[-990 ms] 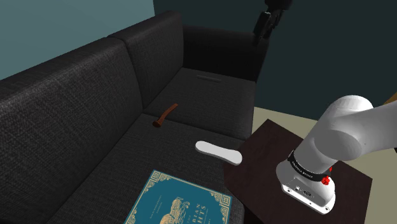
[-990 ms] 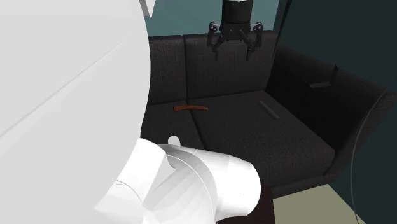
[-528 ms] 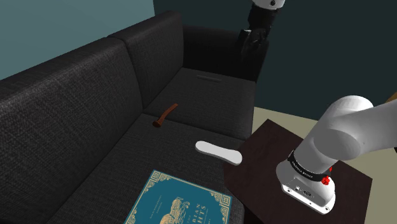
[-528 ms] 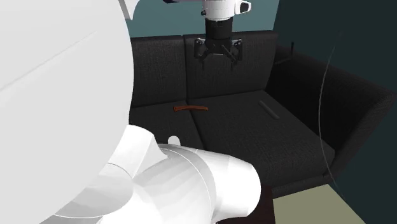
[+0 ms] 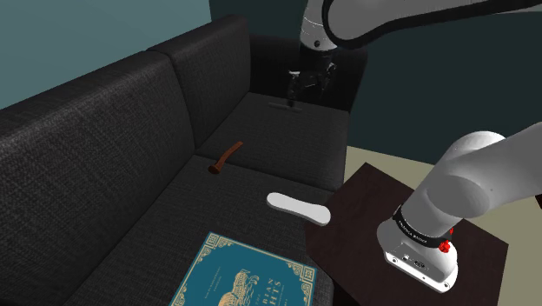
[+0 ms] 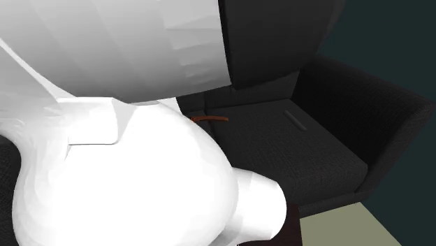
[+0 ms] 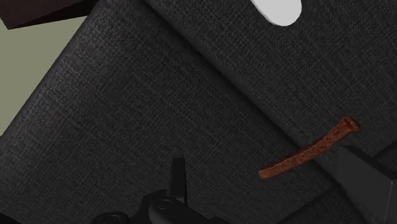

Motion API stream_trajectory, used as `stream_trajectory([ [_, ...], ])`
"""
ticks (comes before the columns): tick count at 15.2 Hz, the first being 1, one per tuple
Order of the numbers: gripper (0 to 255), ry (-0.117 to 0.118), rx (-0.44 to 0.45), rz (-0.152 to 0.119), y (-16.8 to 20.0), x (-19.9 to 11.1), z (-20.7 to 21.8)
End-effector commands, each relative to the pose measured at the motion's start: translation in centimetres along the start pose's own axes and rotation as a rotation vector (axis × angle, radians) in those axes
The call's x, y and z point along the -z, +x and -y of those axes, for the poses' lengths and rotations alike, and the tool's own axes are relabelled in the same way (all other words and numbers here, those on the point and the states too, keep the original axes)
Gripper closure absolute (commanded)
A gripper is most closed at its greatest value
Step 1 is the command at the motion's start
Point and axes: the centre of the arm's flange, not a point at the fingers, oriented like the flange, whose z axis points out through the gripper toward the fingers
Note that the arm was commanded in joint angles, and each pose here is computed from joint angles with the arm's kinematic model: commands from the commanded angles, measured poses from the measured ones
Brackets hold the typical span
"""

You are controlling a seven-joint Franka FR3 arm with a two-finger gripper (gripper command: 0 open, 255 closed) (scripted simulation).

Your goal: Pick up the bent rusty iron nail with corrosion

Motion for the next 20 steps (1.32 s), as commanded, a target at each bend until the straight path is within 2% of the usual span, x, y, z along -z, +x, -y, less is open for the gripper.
stream_trajectory([
  [1, 0, -0.008, -0.067, 0.002, 0.6, -1.8, 2.0],
  [10, 0, -0.050, -0.343, 0.014, 4.8, -10.2, 10.1],
  [20, 0, -0.096, -0.650, 0.027, 11.5, -20.0, 16.9],
])
